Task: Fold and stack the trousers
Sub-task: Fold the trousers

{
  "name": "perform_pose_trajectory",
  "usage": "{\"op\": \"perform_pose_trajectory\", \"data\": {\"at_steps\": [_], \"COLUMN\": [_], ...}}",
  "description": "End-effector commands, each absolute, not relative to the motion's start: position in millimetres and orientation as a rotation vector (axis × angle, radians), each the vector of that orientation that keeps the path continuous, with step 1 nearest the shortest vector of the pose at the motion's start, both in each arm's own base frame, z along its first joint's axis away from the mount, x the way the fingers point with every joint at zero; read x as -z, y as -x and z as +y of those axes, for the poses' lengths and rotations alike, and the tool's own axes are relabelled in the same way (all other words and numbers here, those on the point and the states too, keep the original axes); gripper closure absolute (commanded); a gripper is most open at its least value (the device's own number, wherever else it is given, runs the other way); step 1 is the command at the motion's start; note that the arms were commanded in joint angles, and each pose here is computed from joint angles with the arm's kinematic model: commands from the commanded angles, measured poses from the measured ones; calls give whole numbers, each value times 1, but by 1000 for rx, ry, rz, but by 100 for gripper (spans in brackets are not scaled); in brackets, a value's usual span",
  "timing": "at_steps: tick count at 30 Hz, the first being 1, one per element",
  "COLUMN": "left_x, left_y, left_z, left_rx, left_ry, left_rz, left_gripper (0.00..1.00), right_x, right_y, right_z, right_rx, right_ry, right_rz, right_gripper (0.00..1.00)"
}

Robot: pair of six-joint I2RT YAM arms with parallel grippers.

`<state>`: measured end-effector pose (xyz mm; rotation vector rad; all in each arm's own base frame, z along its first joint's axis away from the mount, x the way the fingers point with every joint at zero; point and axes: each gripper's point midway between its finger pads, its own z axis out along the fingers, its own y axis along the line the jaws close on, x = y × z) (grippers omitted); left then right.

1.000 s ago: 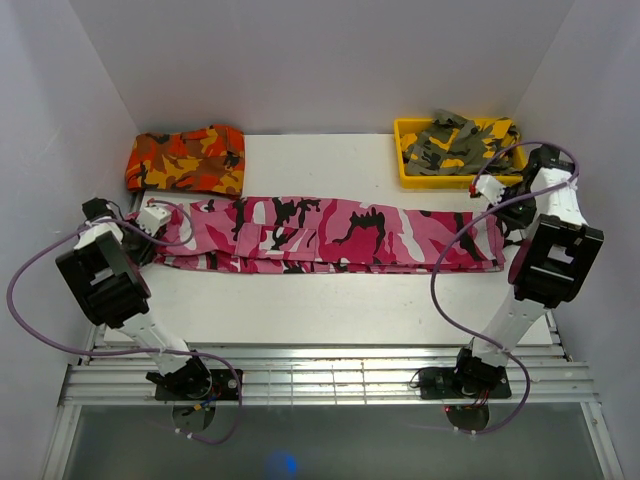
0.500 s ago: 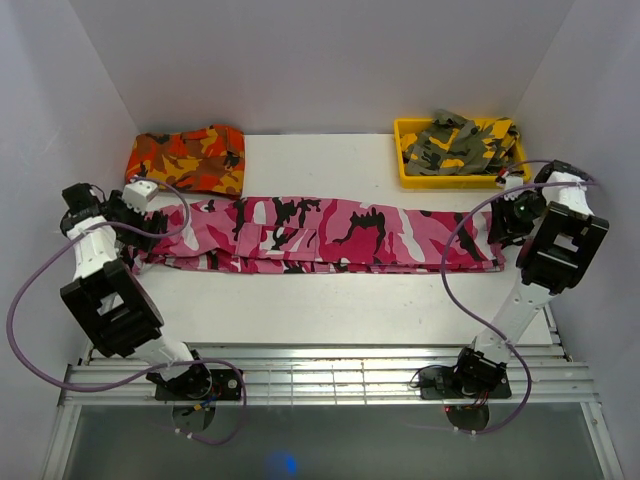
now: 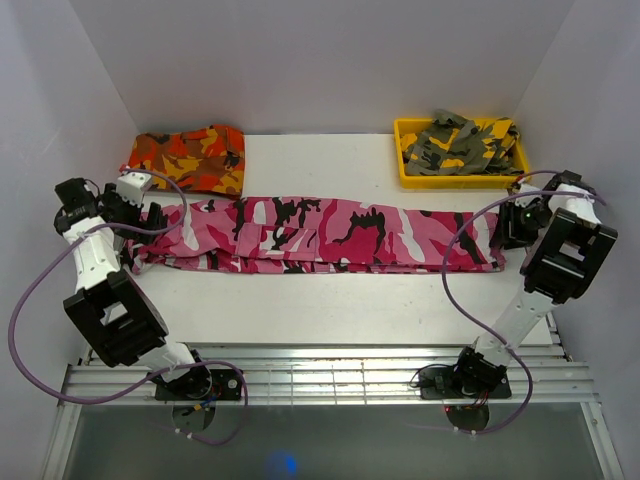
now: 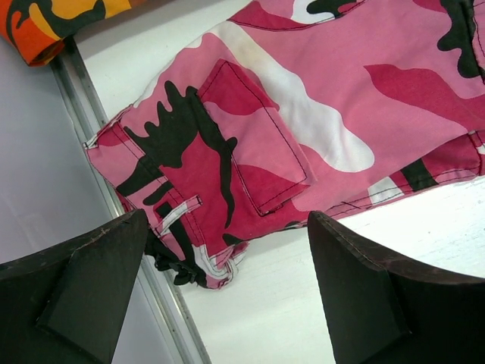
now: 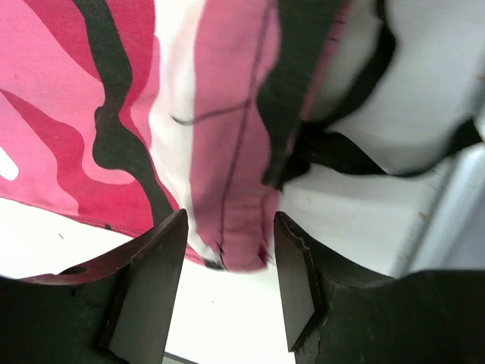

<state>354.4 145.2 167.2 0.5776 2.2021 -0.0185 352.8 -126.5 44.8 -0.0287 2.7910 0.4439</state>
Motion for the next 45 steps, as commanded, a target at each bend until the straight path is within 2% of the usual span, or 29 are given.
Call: {"op": "perform_pose_trajectory", "data": {"at_steps": [1, 2, 5, 10, 13, 19, 23, 24, 25, 29, 31, 32, 33, 34, 40, 45], "left_x": [-188, -187, -188, -188, -183, -168, -160, -155, -151, -143, -141, -119, -131, -131, -126, -92], "left_y": [-356, -356, -358, -362, -363, -362, -364, -363, -362, -338, -344, -333, -344, -346, -352, -348], "left_z": [137, 137, 136, 142, 147, 161, 164, 163, 160, 113, 90, 75, 68, 47, -14, -38], "left_rx": [32, 36, 48, 40, 37, 8, 25, 38, 68, 198, 60, 43, -64, -50, 13, 4], "left_ry": [-589, -589, -572, -525, -483, -388, -338, -331, -343, -622, -895, -976, -1106, -1208, -1533, -1739], "left_rz": [2149, 2151, 2151, 2173, 2200, 2279, 2293, 2313, 2323, 2277, 2157, 2151, 2029, 1965, 1732, 1701], "left_gripper": [3, 3, 3, 2, 2, 2, 2, 2, 5, 11, 11, 12, 13, 14, 17, 23], "right_x": [-93, -95, -84, -41, -25, -10, -14, -18, -22, -45, -54, -55, -54, -53, -44, -40], "right_y": [-366, -366, -359, -351, -352, -345, -343, -342, -342, -350, -355, -355, -355, -355, -351, -350], "right_z": [-159, -163, -170, -164, -157, -143, -133, -131, -135, -150, -156, -157, -159, -160, -156, -158], "right_rx": [-270, -240, -185, -285, -353, -488, -610, -627, -615, -593, -581, -574, -567, -563, -589, -581], "right_ry": [-34, -44, -78, -119, -121, -108, -104, -98, -102, -86, -67, -55, -52, -53, -91, -103], "right_rz": [2670, 2667, 2705, 2785, 2792, 2819, 2818, 2814, 2805, 2772, 2768, 2771, 2778, 2785, 2800, 2816], "right_gripper": [45, 44, 33, 31, 35, 57, 79, 91, 92, 92, 92, 92, 92, 92, 92, 92]}}
